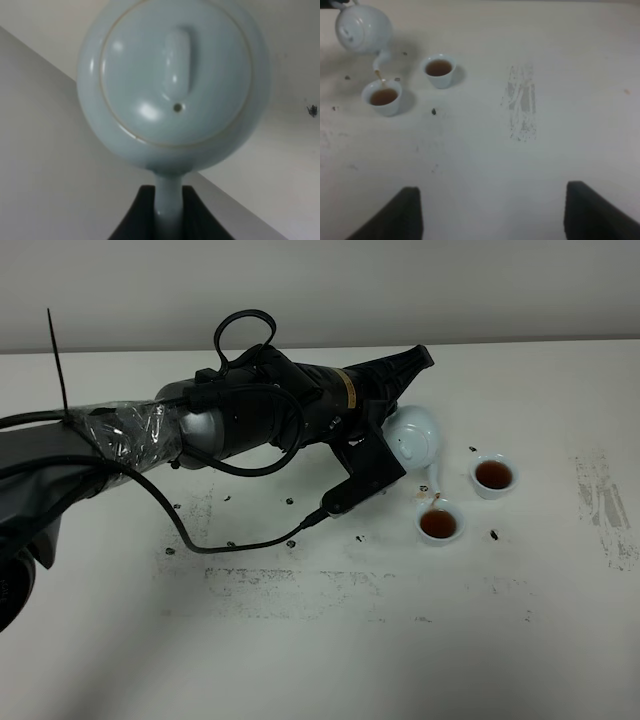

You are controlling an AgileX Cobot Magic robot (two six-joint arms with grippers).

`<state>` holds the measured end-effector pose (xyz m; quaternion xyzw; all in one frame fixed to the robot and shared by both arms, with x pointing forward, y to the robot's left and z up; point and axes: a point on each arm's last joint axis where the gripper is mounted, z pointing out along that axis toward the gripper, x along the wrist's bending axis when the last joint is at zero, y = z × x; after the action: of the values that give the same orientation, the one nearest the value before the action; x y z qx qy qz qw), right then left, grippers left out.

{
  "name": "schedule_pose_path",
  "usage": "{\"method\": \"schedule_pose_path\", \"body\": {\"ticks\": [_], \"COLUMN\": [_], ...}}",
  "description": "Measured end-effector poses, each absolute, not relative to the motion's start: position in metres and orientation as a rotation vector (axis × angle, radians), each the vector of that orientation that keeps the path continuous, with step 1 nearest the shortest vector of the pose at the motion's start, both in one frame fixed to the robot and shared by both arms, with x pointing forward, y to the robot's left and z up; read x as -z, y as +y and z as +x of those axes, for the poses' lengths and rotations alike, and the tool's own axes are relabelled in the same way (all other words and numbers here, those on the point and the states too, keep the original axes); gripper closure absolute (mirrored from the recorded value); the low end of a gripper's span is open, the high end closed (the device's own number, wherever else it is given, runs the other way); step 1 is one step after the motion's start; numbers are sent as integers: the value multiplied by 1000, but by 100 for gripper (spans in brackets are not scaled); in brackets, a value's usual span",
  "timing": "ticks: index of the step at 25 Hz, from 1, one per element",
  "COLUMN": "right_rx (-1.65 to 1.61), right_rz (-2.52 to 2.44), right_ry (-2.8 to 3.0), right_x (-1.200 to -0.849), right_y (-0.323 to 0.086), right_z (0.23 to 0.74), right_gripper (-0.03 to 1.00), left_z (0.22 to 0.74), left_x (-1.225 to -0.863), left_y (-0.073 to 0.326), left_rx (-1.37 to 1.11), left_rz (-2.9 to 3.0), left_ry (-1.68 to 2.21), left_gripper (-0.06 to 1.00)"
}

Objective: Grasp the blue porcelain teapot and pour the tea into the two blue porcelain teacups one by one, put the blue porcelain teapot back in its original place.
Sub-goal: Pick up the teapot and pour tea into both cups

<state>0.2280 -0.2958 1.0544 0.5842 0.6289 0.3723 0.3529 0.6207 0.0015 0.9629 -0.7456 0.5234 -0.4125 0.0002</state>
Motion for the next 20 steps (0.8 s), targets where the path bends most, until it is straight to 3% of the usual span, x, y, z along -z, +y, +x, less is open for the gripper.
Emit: {"method": "schedule_pose_path", "body": {"ticks": [20], "right_rx": [-963], "right_rz": [1511], "right_ry": [1627], "right_x": [-1054], "right_y": [-296], "right_z": [228], "right_gripper": [40], "left_z": [617], "left_x": [-961], "left_y": [1], "left_rx": [1273], "left_rz": [-2511], "left_ry": [1558], "left_gripper": [89]}}
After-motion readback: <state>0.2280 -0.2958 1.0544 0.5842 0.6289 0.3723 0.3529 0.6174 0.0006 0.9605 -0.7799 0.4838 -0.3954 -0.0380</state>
